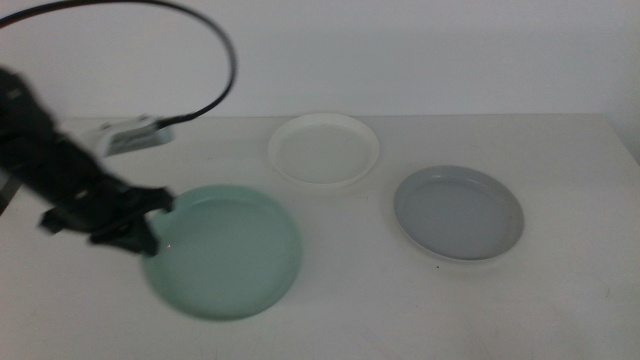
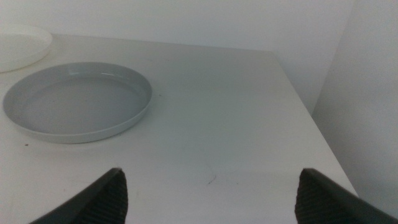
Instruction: Stack the three bowls on top of each other.
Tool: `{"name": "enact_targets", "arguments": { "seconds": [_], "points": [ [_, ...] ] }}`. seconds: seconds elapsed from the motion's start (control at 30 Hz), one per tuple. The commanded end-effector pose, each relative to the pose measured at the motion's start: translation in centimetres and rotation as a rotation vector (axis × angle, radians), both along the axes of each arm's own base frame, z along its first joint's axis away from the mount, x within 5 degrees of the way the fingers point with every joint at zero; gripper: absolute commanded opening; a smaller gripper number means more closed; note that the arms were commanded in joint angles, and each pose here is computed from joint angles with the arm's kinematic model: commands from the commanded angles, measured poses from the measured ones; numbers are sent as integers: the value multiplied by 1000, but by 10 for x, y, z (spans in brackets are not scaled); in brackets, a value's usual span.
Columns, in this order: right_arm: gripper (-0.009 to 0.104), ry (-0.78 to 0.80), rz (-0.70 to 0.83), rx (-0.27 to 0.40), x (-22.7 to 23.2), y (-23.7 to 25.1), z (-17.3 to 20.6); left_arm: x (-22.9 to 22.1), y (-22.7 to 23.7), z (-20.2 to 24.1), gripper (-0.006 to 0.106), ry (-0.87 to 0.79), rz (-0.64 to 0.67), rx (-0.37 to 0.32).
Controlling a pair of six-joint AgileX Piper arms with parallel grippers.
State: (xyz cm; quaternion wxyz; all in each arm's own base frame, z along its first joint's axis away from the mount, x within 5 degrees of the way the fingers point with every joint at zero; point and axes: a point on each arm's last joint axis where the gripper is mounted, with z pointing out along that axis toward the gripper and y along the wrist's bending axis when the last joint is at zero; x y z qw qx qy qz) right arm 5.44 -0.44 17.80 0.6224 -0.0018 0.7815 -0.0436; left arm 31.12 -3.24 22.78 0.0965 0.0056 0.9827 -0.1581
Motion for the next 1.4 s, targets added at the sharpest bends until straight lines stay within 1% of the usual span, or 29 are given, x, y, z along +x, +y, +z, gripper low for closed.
{"name": "enact_targets", "arguments": {
  "seconds": [0.0,0.23,0.4,0.63,0.73,0.8,0.83,0.9,0.97,1.07,1.17,1.23,1.27,1.3,1.37],
  "points": [
    [94,-99,1,-21,0,0,10,13,-20,23,0,-60,-15,-47],
    [94,-99,1,-21,0,0,10,48,-79,11,0,-44,-143,-79],
    [94,-99,1,-21,0,0,10,59,-107,-10,0,1,-189,-103],
    [94,-99,1,-21,0,0,10,65,-122,-36,0,51,-176,-171],
    [94,-99,1,-21,0,0,10,65,-126,-40,0,55,-182,-169],
    [94,-99,1,-21,0,0,10,65,-127,-41,3,48,-184,-165],
    [94,-99,1,-21,0,0,10,66,-128,-41,7,41,-183,-164],
    [94,-99,1,-21,0,0,10,66,-128,-41,19,37,-180,-166],
    [94,-99,1,-21,0,0,10,66,-128,-41,40,36,-181,-165],
    [94,-99,1,-21,0,0,10,64,-125,-37,76,37,-208,-163],
    [94,-99,1,-21,0,0,10,63,-117,-23,105,19,-214,-169],
    [94,-99,1,-21,0,0,10,60,-112,-9,105,-8,-212,-175],
    [94,-99,1,-21,0,0,10,59,-111,0,105,-38,-215,-164],
    [94,-99,1,-21,0,0,10,57,-108,8,105,-65,-210,-150],
    [94,-99,1,-21,0,0,10,55,-101,27,105,-149,-173,-99]
  ]
}}
